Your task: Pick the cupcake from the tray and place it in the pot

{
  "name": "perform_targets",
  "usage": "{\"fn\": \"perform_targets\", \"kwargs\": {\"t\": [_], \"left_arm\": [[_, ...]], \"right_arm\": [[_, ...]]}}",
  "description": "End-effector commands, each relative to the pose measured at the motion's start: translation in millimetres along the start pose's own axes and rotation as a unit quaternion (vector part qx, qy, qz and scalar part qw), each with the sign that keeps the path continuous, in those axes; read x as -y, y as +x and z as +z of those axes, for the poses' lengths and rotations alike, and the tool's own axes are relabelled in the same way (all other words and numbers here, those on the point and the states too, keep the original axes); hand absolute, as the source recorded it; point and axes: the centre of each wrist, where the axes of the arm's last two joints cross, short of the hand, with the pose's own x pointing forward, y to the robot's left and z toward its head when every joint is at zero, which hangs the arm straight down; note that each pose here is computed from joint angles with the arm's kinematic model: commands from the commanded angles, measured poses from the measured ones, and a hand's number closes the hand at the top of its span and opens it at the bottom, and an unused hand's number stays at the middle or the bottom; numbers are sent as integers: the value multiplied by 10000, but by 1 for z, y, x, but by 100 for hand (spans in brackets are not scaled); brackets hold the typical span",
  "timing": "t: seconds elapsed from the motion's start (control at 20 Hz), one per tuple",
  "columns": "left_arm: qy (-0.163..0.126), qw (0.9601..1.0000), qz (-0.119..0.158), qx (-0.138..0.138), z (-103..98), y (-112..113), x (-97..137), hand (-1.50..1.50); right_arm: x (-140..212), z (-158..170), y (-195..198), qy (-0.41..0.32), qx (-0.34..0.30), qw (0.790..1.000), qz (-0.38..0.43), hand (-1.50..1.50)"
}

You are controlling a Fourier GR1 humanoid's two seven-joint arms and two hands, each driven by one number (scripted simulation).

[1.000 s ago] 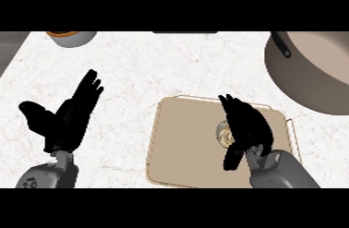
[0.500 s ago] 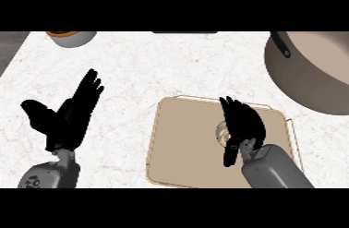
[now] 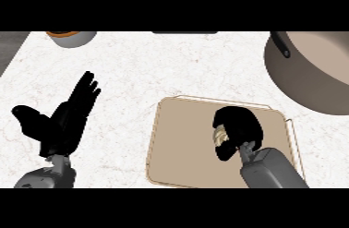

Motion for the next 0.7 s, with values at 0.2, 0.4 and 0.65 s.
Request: {"fn": "perform_targets", "kwargs": {"t": [0.2, 0.4, 0.65], "left_arm": [[-50, 10000, -4, 25, -7, -13, 1, 0], [191, 9998, 80, -60, 2, -2, -6, 0], [93, 9999, 56, 26, 9, 0, -10, 0]], "right_arm": [[11, -16, -13, -257, 272, 9993, -91, 150], [27, -11, -128, -924, -2087, 9652, -1275, 150], [67, 9, -227, -1514, -3493, 9022, -2028, 150]]}}
